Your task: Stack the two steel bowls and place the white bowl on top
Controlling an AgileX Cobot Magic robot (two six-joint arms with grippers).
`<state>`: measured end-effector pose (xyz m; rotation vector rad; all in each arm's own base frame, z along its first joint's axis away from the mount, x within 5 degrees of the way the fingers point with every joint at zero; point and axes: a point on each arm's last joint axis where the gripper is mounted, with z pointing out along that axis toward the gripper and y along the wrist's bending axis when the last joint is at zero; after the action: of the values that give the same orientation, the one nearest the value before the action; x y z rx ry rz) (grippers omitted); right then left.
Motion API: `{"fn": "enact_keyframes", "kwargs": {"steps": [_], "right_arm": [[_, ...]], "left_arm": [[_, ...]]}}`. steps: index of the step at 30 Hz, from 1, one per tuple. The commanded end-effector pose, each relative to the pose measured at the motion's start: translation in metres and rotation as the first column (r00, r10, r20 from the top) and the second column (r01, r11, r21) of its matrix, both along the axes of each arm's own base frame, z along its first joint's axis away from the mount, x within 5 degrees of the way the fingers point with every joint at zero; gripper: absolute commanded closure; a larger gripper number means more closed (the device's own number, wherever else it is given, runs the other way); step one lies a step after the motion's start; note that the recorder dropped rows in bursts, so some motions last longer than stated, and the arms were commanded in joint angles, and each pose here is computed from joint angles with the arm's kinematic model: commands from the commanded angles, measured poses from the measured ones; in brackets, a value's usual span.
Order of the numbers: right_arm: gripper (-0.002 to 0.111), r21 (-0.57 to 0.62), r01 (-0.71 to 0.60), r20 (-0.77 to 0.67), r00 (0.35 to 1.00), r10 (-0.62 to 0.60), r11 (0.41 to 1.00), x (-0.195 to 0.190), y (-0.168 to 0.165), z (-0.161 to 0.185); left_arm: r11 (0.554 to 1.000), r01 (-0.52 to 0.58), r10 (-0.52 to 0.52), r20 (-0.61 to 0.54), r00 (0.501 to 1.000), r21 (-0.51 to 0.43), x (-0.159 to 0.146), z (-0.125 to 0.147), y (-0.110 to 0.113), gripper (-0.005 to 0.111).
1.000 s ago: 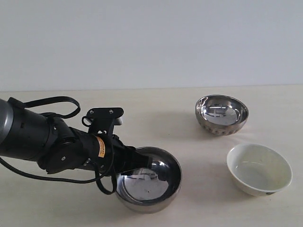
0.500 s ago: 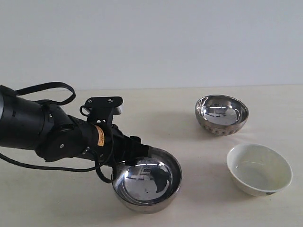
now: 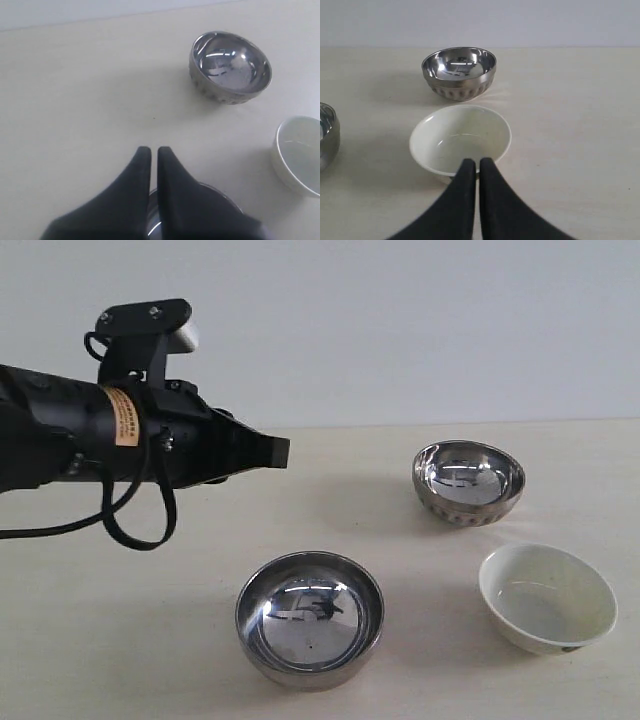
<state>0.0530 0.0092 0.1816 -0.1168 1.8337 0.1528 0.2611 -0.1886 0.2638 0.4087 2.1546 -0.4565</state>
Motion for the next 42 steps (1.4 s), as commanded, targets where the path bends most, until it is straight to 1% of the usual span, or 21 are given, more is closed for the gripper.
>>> {"fn": "enact_keyframes", "kwargs": {"steps": [1,7,11,17,20,24,25,26,31,34,38,42], "right_arm": [[0.108,-0.005,0.003,0.011,1.0,-0.003,1.0,0.0,0.0,0.001],[0.108,-0.005,0.003,0.011,1.0,-0.003,1.0,0.0,0.0,0.001],[0.108,-0.005,0.003,0.011,1.0,-0.003,1.0,0.0,0.0,0.001],[0.108,-0.005,0.003,0.011,1.0,-0.003,1.0,0.0,0.0,0.001],[0.108,-0.005,0.003,0.011,1.0,-0.003,1.0,0.0,0.0,0.001],[0.108,-0.005,0.003,0.011,1.0,-0.003,1.0,0.0,0.0,0.001],[0.108,-0.005,0.003,0.011,1.0,-0.003,1.0,0.0,0.0,0.001],[0.108,-0.005,0.003,0.011,1.0,-0.003,1.0,0.0,0.0,0.001],[0.108,-0.005,0.003,0.011,1.0,-0.003,1.0,0.0,0.0,0.001],[0.108,-0.005,0.003,0.011,1.0,-0.003,1.0,0.0,0.0,0.001],[0.108,-0.005,0.003,0.011,1.0,-0.003,1.0,0.0,0.0,0.001],[0.108,-0.005,0.003,0.011,1.0,-0.003,1.0,0.0,0.0,0.001]], "left_arm": [[1.0,0.006,-0.006,0.047,0.999,-0.016,-0.017,0.016,0.013,0.103],[0.999,0.018,-0.014,0.107,0.994,-0.039,-0.044,0.028,0.033,0.103],[0.997,0.031,-0.02,0.144,0.989,-0.07,-0.063,0.031,0.046,0.103],[0.988,0.055,-0.019,0.246,0.969,-0.141,-0.098,0.044,0.07,0.103],[0.985,0.067,-0.018,0.293,0.956,-0.157,-0.115,0.047,0.082,0.103],[0.984,0.09,-0.026,0.377,0.926,-0.152,-0.142,0.044,0.103,0.103],[0.982,0.099,-0.024,0.415,0.909,-0.158,-0.153,0.043,0.111,0.103],[0.982,0.101,-0.023,0.43,0.902,-0.161,-0.158,0.042,0.115,0.103],[0.971,0.115,0.004,0.498,0.867,-0.208,-0.18,0.039,0.131,0.103],[0.959,0.132,0.032,0.558,0.829,-0.25,-0.196,0.039,0.143,0.103],[0.949,0.146,0.053,0.599,0.799,-0.279,-0.206,0.042,0.15,0.103],[0.945,0.153,0.06,0.614,0.787,-0.29,-0.209,0.044,0.152,0.103]]}}
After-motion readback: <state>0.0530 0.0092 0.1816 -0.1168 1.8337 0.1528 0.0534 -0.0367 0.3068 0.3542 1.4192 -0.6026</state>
